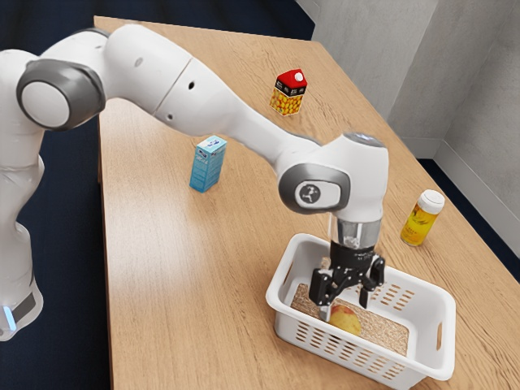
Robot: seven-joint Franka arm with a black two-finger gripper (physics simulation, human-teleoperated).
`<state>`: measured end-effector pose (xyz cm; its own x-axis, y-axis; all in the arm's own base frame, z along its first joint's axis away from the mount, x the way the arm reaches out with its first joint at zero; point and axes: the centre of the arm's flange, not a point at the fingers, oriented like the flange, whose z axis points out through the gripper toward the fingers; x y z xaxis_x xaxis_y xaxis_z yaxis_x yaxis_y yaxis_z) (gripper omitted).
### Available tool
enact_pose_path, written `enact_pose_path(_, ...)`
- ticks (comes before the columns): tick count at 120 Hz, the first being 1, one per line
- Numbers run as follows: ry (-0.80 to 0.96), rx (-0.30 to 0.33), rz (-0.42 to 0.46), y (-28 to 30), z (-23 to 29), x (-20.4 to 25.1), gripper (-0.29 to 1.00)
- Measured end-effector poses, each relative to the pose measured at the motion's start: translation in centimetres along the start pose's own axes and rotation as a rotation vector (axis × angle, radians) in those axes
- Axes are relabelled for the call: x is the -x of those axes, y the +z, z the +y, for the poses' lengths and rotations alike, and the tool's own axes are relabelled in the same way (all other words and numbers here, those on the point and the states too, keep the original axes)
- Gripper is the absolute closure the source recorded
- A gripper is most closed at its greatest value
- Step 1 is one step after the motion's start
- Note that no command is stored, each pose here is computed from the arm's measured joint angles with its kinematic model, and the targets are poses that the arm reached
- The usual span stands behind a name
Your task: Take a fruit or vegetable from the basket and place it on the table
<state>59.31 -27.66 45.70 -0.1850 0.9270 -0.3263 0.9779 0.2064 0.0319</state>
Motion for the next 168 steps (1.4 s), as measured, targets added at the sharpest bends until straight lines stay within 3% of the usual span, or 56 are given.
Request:
enact_pose_path(156, -0.064, -0.056, -0.019, 5.4, 2.4, -3.0, 0.01)
enact_pose_path(168, -0.065, -0.056, -0.027, 5.7, 2.5, -2.9, 0.10)
